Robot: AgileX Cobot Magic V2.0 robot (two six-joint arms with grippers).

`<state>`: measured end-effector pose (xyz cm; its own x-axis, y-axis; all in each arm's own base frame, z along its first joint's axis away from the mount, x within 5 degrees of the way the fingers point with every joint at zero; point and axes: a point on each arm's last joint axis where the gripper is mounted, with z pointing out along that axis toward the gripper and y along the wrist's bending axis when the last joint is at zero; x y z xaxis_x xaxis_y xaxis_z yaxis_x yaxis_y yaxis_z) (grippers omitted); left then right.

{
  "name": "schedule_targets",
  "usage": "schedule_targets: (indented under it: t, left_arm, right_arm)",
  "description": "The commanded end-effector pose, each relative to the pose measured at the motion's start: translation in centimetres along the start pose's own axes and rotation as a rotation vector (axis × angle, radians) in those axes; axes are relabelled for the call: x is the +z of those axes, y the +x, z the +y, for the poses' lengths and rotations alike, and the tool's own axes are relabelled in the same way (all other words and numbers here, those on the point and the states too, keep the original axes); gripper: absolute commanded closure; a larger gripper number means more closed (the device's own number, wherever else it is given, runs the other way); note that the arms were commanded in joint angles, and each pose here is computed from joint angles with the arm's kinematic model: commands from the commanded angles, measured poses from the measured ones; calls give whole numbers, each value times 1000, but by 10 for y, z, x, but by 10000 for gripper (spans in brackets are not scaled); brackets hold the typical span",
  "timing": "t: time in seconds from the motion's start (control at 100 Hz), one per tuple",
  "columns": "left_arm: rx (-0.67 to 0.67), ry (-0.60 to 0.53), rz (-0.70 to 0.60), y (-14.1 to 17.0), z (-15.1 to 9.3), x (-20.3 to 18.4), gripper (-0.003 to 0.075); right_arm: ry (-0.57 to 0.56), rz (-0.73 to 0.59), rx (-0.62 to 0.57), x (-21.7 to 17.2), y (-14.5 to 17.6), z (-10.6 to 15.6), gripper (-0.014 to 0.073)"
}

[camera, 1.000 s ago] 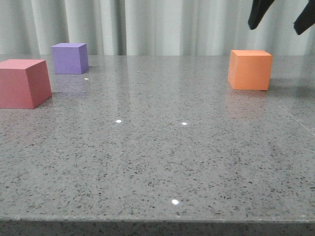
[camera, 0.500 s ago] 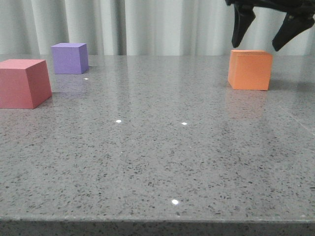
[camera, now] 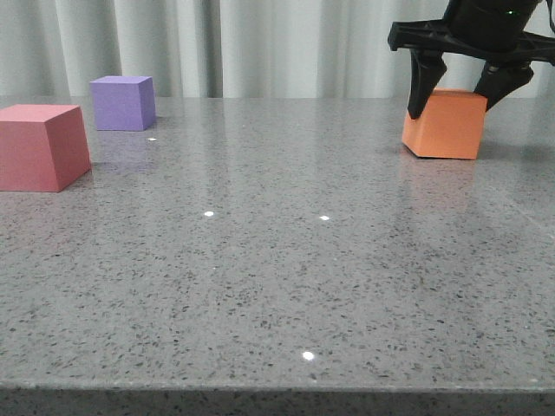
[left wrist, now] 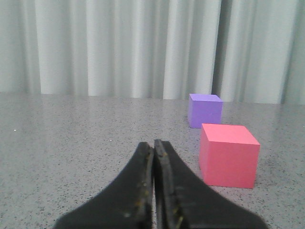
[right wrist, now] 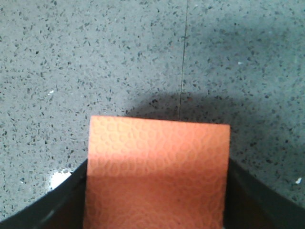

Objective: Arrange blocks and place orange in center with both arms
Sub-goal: 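Close the right gripper on the orange cube and lift it, then carry the orange cube toward the middle and lower it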

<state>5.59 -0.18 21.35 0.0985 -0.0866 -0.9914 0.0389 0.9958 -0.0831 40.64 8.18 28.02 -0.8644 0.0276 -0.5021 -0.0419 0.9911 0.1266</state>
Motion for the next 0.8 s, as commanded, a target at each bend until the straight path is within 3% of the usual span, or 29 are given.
schedule_targets:
  t: [0.0, 0.19, 0.37, 0.57, 0.79]
  left_arm:
    - [-3, 12, -70, 5, 0, -2, 741]
    - [-3, 12, -70, 5, 0, -2, 741]
    - [-3, 12, -70, 5, 0, -2, 741]
    - [-3, 12, -70, 5, 0, -2, 741]
    - [-3, 12, -70, 5, 0, -2, 741]
  right_arm:
    - [-40, -129, -17, -36, -13, 10, 264]
    - [-102, -180, -37, -52, -18, 43, 265]
    - [-171, -238, -44, -62, -25, 97, 265]
    - [-167, -242, -65, -49, -28, 156, 265]
    - [-136, -196, -46, -30, -28, 196, 265]
